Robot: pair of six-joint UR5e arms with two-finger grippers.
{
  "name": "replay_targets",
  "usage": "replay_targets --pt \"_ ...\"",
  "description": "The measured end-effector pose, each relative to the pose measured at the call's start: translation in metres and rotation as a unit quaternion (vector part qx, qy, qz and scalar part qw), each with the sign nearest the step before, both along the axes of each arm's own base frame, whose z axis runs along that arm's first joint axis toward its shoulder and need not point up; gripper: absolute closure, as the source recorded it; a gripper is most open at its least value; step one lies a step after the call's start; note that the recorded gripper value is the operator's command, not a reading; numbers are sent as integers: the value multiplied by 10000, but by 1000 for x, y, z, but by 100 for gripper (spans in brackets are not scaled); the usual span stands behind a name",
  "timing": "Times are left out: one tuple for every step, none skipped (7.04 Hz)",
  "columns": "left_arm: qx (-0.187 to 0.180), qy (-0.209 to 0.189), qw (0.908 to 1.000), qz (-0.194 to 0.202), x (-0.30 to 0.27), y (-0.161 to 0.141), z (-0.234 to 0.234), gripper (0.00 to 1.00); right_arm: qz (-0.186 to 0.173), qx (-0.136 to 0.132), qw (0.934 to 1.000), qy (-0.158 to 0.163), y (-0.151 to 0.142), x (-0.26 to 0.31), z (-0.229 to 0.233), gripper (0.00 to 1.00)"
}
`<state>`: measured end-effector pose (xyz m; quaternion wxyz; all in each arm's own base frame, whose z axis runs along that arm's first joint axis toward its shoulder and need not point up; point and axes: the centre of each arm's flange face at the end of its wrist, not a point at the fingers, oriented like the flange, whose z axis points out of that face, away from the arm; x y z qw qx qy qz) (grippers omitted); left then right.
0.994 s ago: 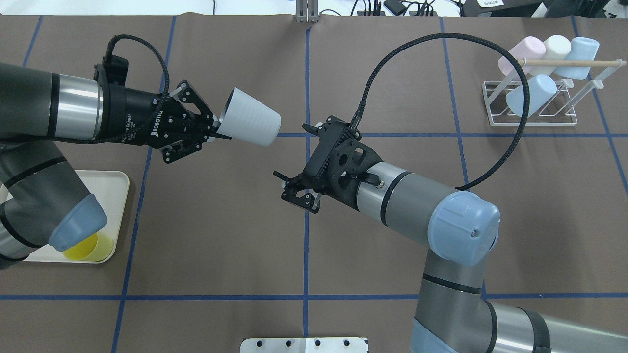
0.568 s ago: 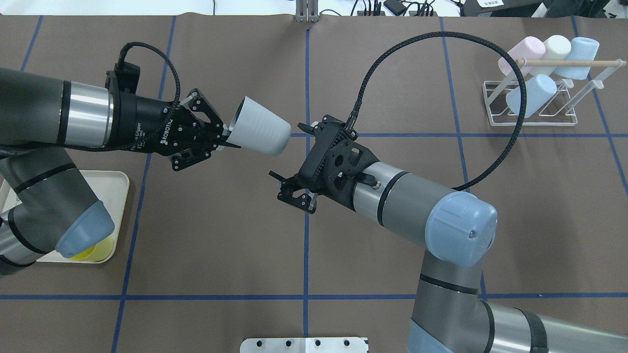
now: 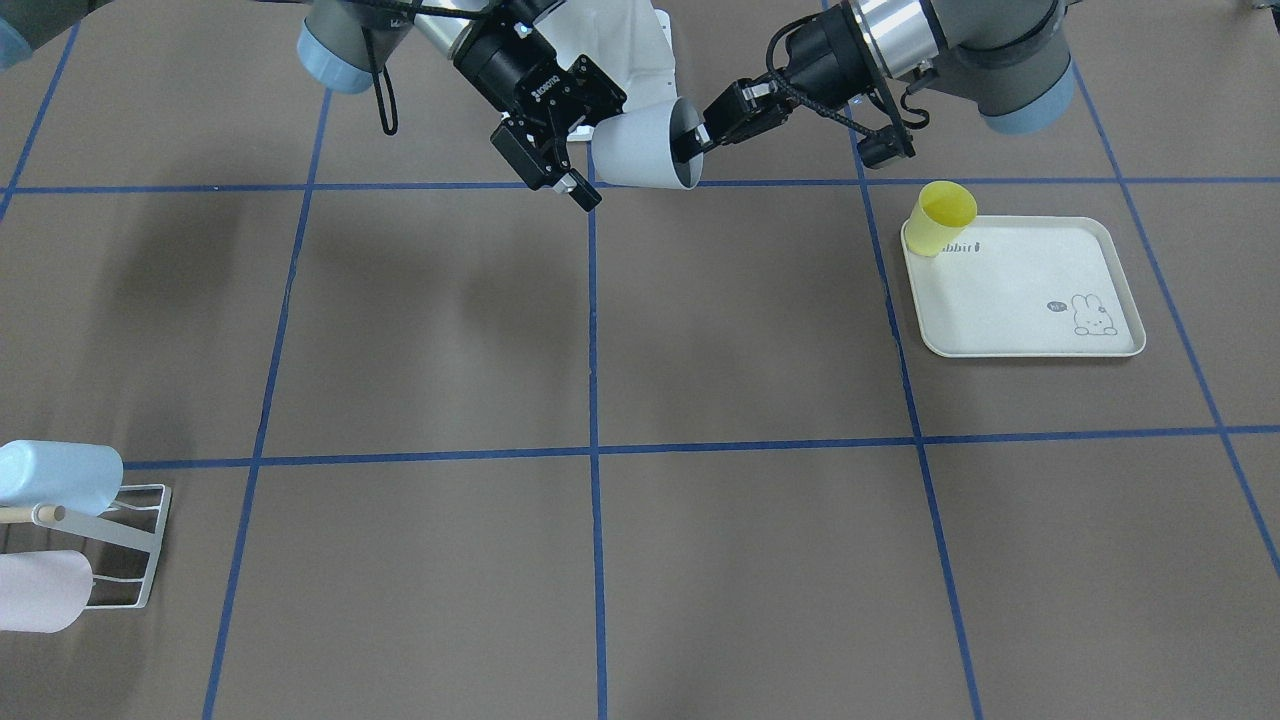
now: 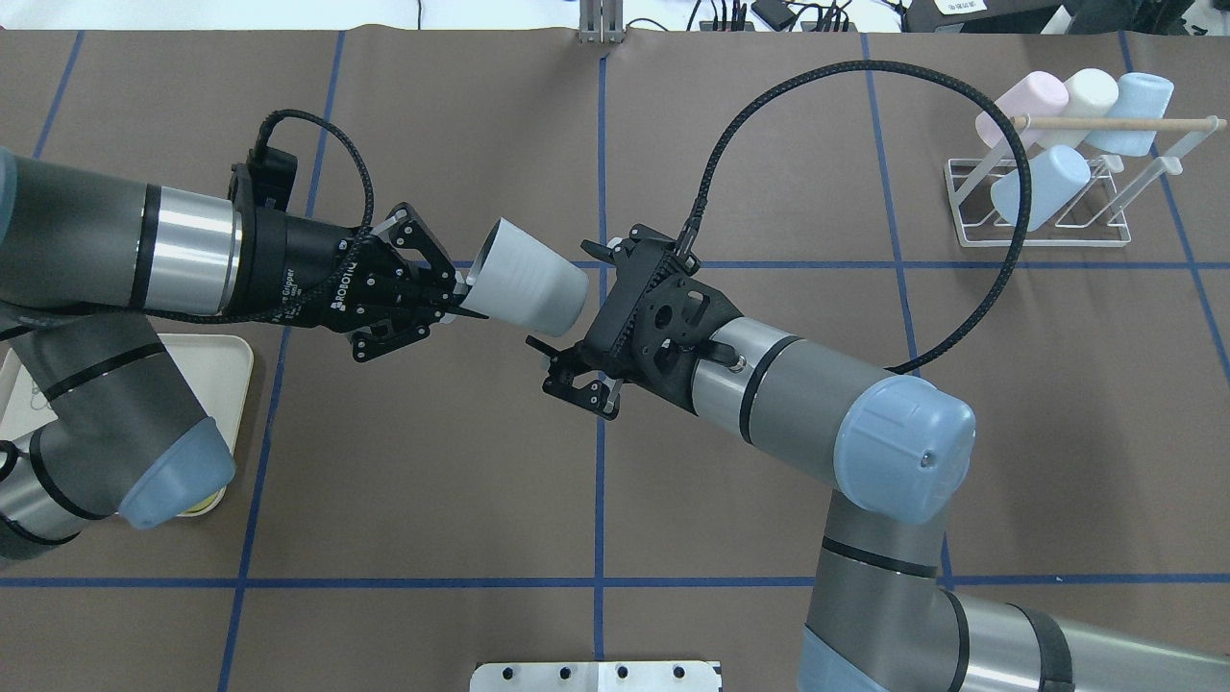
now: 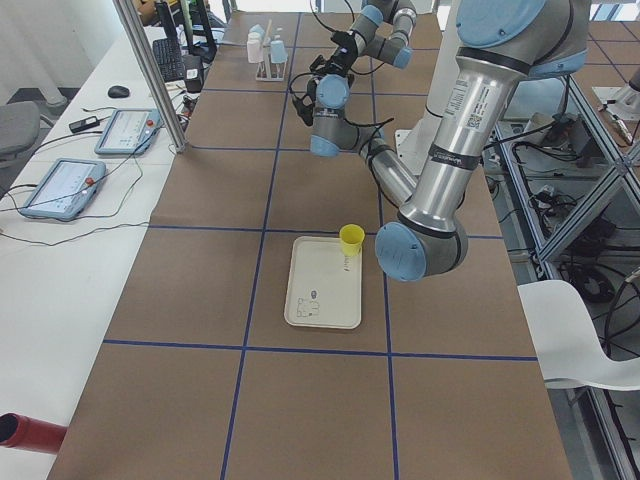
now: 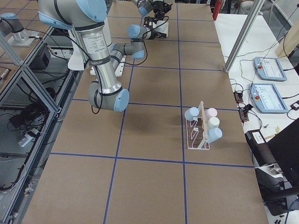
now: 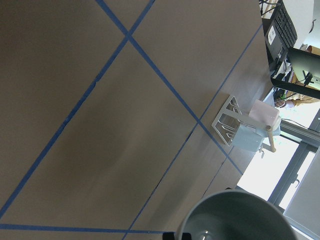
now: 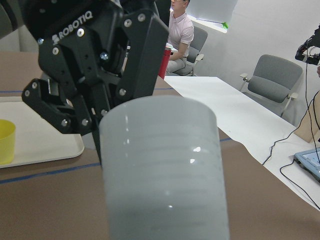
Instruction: Transfer IKEA cup to right arm and place on rack
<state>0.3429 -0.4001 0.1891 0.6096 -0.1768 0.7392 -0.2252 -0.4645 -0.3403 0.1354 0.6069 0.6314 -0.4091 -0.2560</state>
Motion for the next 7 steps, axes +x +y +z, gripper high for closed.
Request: replay_targets --pt "-8 -8 10000 13 2 0 1 100 -5 4 10000 -2 0 0 0 0" --pt "-13 -16 10000 17 3 0 1 100 -4 8 10000 -10 0 1 -1 0" --pt "-18 -22 10000 11 4 0 2 100 1 10 10000 -16 1 1 -1 0" --pt "-23 -25 10000 2 5 0 2 100 6 12 10000 -24 1 2 -1 0" --pt "-28 -26 10000 -2 7 1 3 100 10 18 10000 -35 1 2 -2 0" --pt "-31 -26 10000 -6 8 1 3 100 17 35 10000 -39 1 3 -3 1" --pt "-33 -26 10000 -8 8 1 3 100 27 66 10000 -32 1 4 -4 9"
